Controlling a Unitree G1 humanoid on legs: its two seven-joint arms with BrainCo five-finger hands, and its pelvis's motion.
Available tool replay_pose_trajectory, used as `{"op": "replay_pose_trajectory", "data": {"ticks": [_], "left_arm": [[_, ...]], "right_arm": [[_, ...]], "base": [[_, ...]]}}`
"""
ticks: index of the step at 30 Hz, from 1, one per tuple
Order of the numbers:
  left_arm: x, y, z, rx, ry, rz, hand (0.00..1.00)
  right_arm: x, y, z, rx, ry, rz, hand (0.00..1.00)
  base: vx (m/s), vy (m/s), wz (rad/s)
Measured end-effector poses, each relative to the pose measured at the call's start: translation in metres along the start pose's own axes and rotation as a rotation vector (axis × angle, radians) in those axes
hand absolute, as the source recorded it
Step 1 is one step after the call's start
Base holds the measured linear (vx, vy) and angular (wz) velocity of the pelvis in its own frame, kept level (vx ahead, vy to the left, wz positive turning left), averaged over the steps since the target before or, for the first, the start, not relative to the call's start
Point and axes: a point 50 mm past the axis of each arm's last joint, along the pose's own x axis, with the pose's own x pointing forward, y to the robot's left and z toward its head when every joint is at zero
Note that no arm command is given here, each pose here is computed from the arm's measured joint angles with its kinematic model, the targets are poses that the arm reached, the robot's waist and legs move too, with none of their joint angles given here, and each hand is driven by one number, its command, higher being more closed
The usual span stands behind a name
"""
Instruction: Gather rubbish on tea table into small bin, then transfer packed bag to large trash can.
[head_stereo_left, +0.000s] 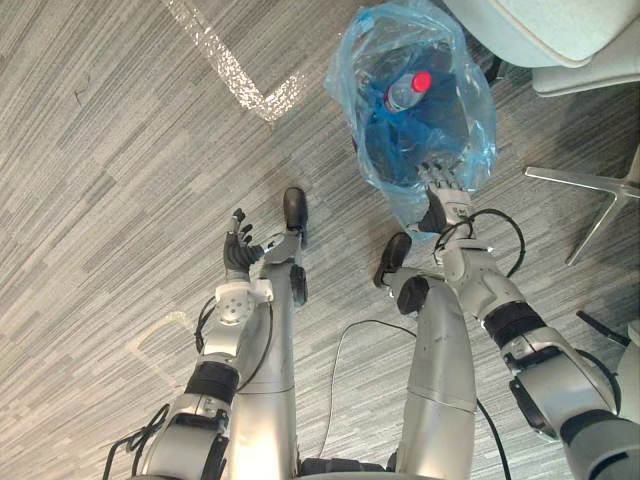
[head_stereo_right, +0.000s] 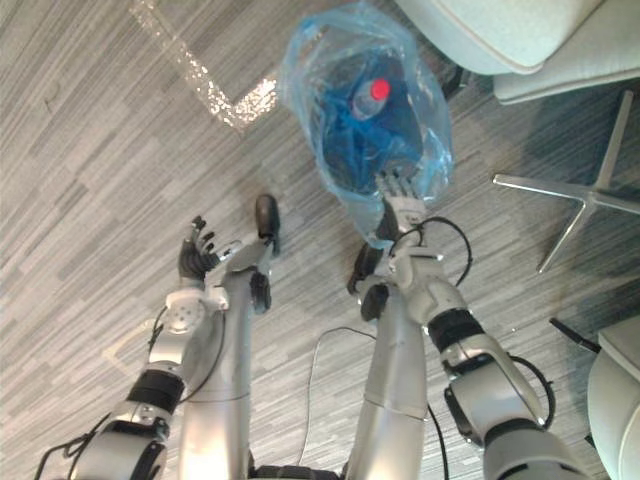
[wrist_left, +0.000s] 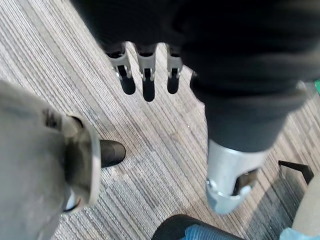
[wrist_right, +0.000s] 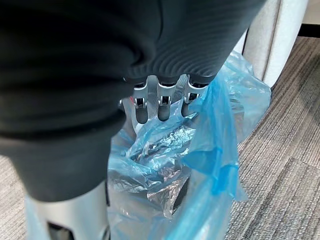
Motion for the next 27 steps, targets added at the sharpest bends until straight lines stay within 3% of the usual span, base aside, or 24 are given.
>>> {"op": "replay_pose_trajectory", "data": {"ticks": [13, 14, 27], "left_arm": [[0.001, 0.0, -0.001, 0.005, 0.009, 0.0, 0.0], [0.001, 0.0, -0.001, 0.005, 0.01, 0.0, 0.0], [0.001, 0.0, -0.004, 0.006, 0.02, 0.002, 0.0]], "right_arm": [[0.0, 0.01, 0.008, 0.011, -0.006, 0.038, 0.0], [0.001, 0.011, 0.011, 0.008, -0.017, 0.042, 1.0], [0.017, 0.007, 0.034, 0.005, -0.066, 0.055, 1.0]], "base": [[-0.05, 0.012, 0.01], [-0.05, 0.01, 0.04], [-0.04, 0.005, 0.02]]}}
